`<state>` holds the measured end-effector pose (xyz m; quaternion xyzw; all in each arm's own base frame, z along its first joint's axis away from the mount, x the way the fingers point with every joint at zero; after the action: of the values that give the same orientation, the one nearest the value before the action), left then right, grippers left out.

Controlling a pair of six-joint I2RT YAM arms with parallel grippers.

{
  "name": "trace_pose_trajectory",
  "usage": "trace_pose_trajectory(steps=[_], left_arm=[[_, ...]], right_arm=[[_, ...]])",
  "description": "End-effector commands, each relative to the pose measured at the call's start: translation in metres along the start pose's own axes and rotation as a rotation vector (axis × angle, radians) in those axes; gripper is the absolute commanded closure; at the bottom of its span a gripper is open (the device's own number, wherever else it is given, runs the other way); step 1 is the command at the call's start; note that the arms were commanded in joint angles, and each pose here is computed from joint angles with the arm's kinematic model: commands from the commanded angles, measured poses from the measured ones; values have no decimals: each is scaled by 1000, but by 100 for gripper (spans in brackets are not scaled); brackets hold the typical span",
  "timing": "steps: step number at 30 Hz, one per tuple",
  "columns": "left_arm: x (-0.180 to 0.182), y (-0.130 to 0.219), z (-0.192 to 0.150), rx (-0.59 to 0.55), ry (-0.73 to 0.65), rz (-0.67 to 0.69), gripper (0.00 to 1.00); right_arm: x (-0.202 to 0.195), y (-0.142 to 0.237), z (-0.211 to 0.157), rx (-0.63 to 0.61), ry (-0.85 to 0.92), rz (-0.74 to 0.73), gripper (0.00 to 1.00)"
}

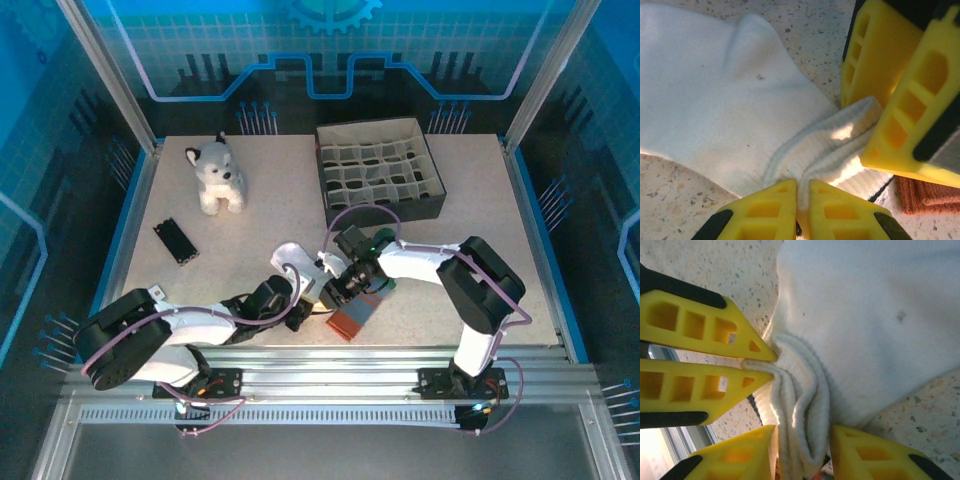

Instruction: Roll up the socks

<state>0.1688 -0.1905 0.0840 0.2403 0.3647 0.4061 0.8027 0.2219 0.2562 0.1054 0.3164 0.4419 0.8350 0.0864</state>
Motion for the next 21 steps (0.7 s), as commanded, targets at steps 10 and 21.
trace_pose_trajectory(steps=[10, 21], left_arm=[[11, -11, -22, 189, 73, 90, 90], [16, -10, -23, 226, 141, 97, 90]], right_arm=[[27, 41, -13, -291, 243, -120, 66], [54, 30, -41, -323, 760, -302, 70]])
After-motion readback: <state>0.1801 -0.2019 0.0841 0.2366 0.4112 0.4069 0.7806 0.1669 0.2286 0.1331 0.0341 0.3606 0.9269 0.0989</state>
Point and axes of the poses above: each hand's point on the last joint's axis, 136 mm out from that joint toward the fingers, its own y axis back along the fingers, its own x axis along the line the jaws close on, z = x × y, the point moved 9 cm from there along y, back along the fingers, and after that the axes turned 13 degrees about y, right-handed, at the moved point
